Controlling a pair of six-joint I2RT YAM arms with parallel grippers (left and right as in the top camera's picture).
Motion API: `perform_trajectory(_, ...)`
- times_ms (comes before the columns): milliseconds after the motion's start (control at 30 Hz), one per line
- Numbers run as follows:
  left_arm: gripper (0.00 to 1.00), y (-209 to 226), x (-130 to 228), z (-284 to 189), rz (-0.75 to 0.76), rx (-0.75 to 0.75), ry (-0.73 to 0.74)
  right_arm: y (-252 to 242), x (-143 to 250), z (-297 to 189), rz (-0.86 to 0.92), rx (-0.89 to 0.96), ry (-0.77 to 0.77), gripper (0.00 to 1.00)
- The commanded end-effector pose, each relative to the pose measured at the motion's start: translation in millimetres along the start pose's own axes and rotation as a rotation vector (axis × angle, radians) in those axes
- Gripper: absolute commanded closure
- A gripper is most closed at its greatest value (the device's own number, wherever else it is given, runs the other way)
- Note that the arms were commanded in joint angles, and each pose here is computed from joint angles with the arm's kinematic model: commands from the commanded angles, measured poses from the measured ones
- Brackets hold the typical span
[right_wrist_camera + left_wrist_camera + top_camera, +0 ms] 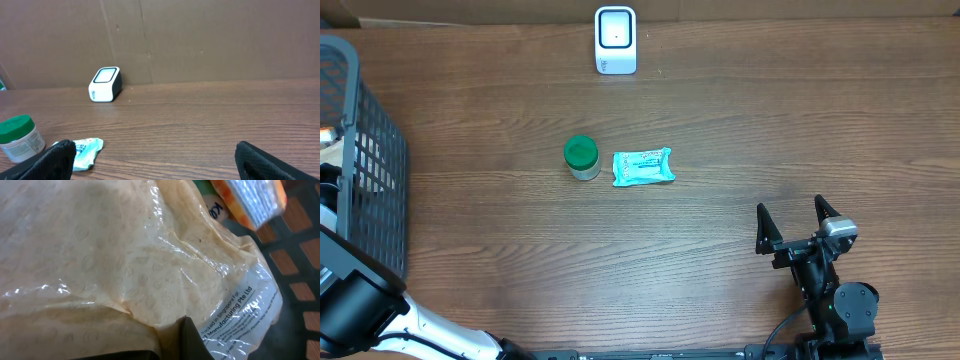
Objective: Scan the item barcode
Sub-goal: 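Reach the left gripper into the basket and grasp the clear plastic bag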
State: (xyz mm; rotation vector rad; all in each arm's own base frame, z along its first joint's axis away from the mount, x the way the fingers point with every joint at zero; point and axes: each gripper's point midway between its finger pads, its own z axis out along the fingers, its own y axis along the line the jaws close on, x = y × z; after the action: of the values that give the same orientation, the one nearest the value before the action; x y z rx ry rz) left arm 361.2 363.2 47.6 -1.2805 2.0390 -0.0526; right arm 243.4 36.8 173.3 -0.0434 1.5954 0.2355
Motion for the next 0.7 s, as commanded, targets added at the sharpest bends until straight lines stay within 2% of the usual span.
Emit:
perform_trajectory(0, 0.96, -27, -20, -34, -0.023, 0.073, -0.049, -3, 2, 0, 0.005, 0.01, -0.002, 0.0)
perform_trajectory(167, 0.96, -71, -74, -126, -0.029, 0.162, -0.247, -2, 2, 0, 0.005, 0.009, -0.002, 0.0)
perform_trajectory(267, 0.96, -91, -91, -179, 0.006, 0.204, -0.344, -2, 2, 0, 0.005, 0.009, -0.002, 0.0)
perform_trajectory(300, 0.96, -102, -99, -215, 0.024, 0.222, -0.41, -2, 2, 0, 0.005, 0.009, -0.002, 0.0)
perform_trajectory(433, 0.96, -121, -107, -281, 0.074, 0.265, -0.538, -2, 2, 0, 0.005, 0.009, -0.002, 0.0)
perform_trajectory(567, 0.96, -130, -106, -320, 0.098, 0.286, -0.605, -2, 2, 0, 0.005, 0.009, -0.002, 0.0)
perform_trajectory(633, 0.96, -123, -101, -320, 0.08, 0.252, -0.588, -2, 2, 0, 0.005, 0.009, -0.002, 0.0)
perform_trajectory(667, 0.96, -109, -93, -309, 0.051, 0.189, -0.547, -2, 2, 0, 0.005, 0.009, -0.002, 0.0)
